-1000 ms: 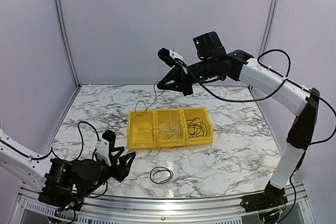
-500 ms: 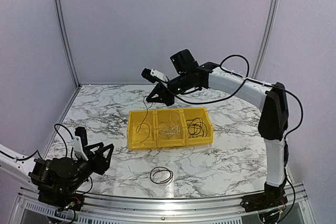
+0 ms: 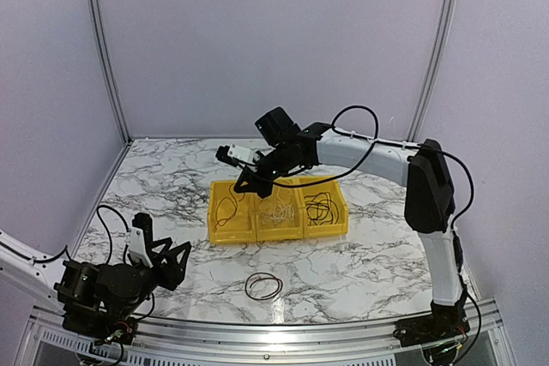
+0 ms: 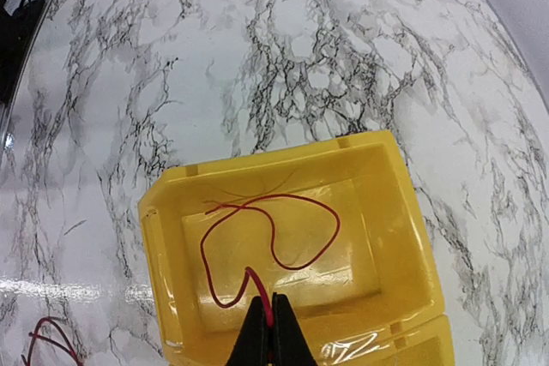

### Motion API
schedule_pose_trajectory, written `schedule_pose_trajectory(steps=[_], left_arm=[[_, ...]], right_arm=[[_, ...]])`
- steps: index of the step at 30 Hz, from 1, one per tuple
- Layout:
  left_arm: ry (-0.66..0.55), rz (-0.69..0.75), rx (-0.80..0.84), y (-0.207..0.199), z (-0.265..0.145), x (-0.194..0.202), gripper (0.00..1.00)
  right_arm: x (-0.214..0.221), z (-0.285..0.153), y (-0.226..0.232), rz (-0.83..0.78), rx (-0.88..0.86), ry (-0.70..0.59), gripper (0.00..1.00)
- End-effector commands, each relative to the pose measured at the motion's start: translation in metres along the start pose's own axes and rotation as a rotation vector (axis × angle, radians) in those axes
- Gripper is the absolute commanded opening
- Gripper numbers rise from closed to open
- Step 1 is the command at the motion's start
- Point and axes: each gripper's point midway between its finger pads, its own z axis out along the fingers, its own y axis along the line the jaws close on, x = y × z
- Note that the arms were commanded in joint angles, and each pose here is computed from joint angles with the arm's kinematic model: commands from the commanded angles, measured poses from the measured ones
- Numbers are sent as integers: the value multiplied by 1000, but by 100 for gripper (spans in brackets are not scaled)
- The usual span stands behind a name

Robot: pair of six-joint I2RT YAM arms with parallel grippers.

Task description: Untangle the cables

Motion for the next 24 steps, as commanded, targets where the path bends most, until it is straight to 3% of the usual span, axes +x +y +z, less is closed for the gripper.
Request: schedule_pose_trajectory(steps=[1, 5, 17, 20, 24], left_arm=[[-23, -9, -25, -2, 0, -11, 56], [-22, -9, -26, -3, 1, -11, 57], [9, 41, -29, -14, 7, -3, 58], [17, 54, -30, -17, 8, 0, 59], [23, 71, -30, -19, 9, 1, 59]], right_arm=[[18, 28, 13, -77, 74, 117, 0], [33, 46, 8, -95, 120, 189, 0], [51, 68, -8, -108, 189, 243, 0], [41, 60, -5, -112, 191, 226, 7], [22, 40, -1, -115, 204, 196, 25]])
